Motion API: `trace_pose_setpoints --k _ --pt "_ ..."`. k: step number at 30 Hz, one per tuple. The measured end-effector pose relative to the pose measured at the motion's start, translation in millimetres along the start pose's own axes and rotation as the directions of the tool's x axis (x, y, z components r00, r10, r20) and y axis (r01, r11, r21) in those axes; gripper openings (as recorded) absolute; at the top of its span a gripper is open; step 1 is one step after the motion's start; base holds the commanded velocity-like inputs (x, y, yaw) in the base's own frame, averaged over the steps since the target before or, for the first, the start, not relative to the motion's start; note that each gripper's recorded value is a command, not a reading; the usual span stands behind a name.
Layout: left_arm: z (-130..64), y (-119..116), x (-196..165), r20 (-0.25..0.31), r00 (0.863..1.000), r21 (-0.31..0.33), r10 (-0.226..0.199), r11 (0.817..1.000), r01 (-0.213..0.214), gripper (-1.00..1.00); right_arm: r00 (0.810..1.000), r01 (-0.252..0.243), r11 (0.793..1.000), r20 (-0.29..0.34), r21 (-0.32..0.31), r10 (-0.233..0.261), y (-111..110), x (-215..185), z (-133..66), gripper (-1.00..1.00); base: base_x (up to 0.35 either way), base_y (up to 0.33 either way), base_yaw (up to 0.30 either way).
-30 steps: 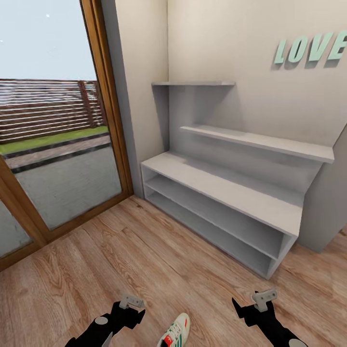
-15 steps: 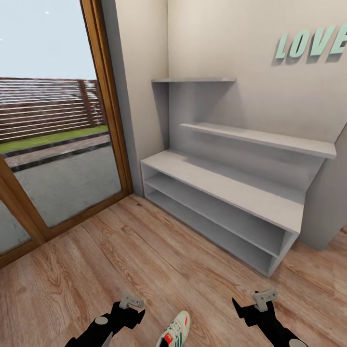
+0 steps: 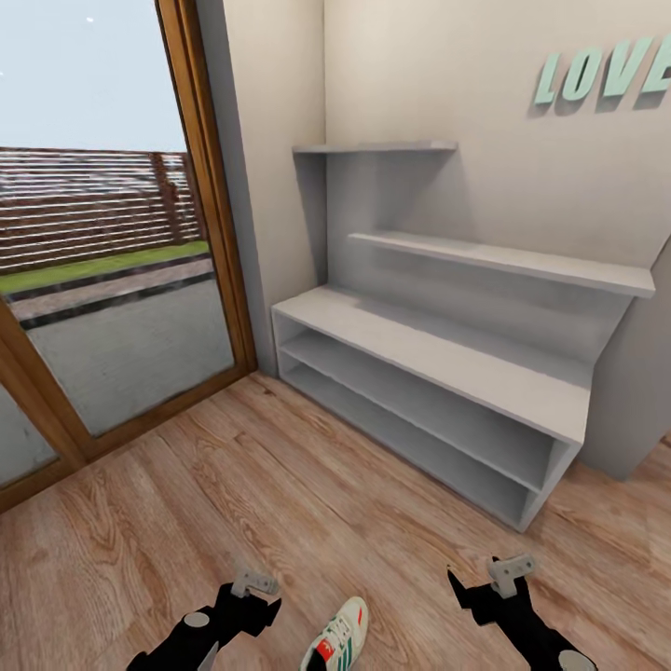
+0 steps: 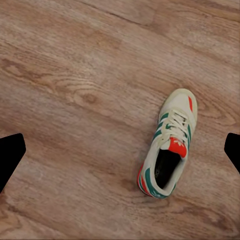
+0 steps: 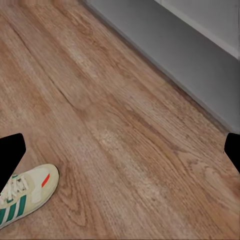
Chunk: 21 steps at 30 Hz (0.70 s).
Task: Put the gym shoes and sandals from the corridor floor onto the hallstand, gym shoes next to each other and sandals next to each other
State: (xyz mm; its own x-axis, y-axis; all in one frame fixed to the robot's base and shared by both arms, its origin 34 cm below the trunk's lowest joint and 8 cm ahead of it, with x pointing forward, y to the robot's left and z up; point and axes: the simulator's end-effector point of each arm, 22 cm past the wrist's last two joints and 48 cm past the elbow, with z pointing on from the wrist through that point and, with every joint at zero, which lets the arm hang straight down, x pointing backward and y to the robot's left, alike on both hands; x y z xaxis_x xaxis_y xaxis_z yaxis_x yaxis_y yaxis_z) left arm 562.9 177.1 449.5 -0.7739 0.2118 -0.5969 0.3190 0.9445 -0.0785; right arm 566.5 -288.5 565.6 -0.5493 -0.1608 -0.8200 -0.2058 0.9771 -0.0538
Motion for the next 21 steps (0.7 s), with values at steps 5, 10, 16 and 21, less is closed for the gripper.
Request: trace_pose_setpoints --k 5,10,16,21 --pt "7.9 0 4 -0.026 1.0 0.002 0.0 1.0 0.0 1.0 1.0 -0.011 0.997 -0.027 -0.079 0.009 19 -60 -9.9 1.0 0.0 0.0 0.0" --pt "15.4 -1 8 -0.041 0.999 0.003 0.032 0.999 -0.032 1.0 0.999 -0.018 0.988 -0.045 -0.153 0.011 35 -57 -10.9 1.0 0.0 0.0 0.0" --pt "24.2 -6 10 -0.067 0.994 0.039 0.09 0.995 -0.087 1.0 0.998 -0.022 0.983 -0.062 -0.181 0.011 41 -44 -7.9 1.0 0.0 0.0 0.0" --pt "32.1 -11 15 -0.084 0.992 0.078 0.096 0.993 -0.089 1.0 0.997 -0.019 0.984 -0.077 -0.177 0.006 37 -29 -3.0 1.0 0.0 0.0 0.0"
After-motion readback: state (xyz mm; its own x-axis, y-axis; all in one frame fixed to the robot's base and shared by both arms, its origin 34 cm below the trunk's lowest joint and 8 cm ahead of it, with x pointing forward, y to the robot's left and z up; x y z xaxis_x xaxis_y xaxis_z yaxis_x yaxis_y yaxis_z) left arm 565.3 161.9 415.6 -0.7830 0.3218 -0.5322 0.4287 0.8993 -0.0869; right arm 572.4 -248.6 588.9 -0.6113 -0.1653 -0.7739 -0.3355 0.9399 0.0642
